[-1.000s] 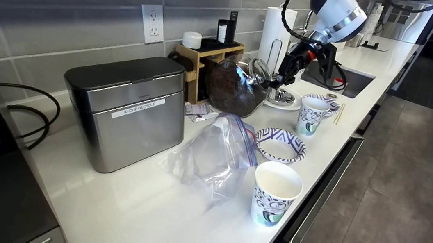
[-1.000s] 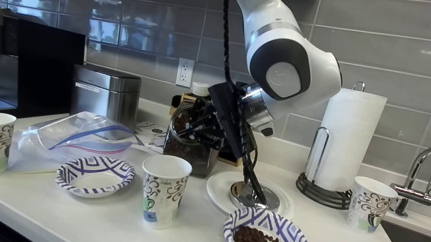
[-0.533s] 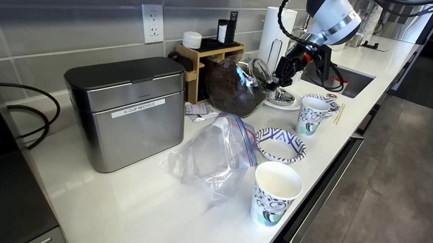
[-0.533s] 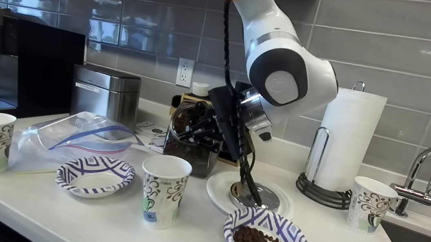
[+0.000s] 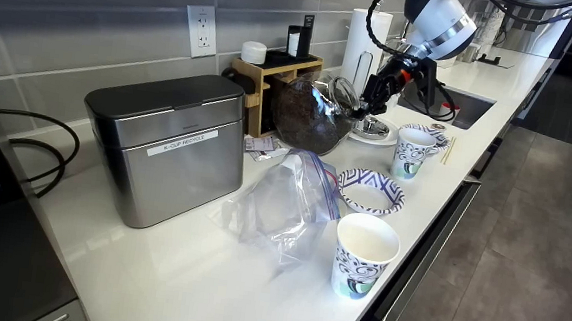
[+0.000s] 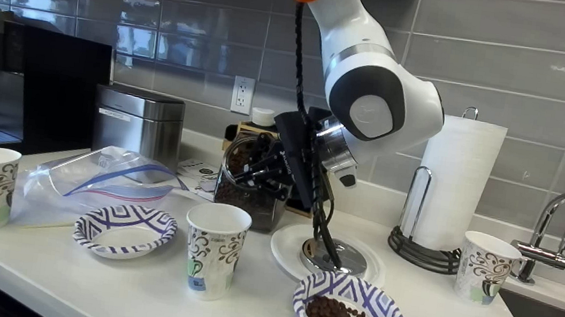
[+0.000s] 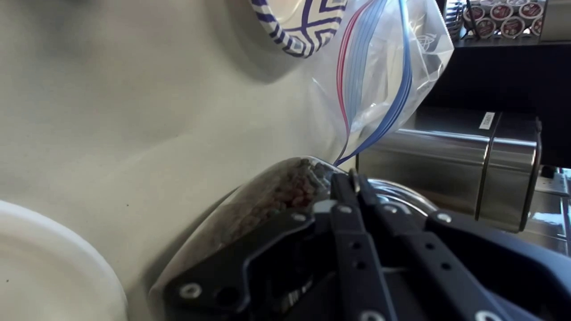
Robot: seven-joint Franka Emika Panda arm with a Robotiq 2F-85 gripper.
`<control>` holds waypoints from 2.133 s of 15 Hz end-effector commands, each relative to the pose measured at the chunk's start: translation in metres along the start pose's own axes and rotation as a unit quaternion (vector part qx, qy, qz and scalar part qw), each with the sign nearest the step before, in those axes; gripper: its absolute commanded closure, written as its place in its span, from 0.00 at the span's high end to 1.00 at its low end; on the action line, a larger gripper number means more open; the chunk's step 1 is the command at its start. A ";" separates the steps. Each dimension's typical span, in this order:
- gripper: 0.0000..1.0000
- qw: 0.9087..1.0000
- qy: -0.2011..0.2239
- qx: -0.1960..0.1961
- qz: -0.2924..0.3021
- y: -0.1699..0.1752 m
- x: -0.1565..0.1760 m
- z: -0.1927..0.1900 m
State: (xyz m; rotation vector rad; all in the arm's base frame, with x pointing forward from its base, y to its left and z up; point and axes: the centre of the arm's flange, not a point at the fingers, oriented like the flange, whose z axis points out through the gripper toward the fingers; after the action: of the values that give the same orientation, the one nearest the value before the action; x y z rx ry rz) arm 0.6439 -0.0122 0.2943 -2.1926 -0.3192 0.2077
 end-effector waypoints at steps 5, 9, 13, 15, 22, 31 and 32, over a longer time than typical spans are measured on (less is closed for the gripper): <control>0.65 1.000 -0.012 0.009 0.015 -0.002 0.005 -0.001; 0.95 0.999 -0.025 -0.004 0.021 -0.007 -0.003 -0.006; 1.00 0.999 -0.042 -0.027 0.021 -0.011 -0.010 -0.011; 1.00 0.997 -0.052 -0.050 0.012 -0.016 -0.017 -0.015; 1.00 0.984 -0.074 -0.160 -0.026 -0.038 -0.058 -0.042; 1.00 0.960 -0.105 -0.245 -0.088 -0.045 -0.106 -0.040; 1.00 0.959 -0.104 -0.248 -0.087 -0.044 -0.109 -0.039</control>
State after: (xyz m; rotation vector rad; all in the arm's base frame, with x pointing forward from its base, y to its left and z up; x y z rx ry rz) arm 0.5708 -0.0502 0.3598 -2.5783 -0.7186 0.3020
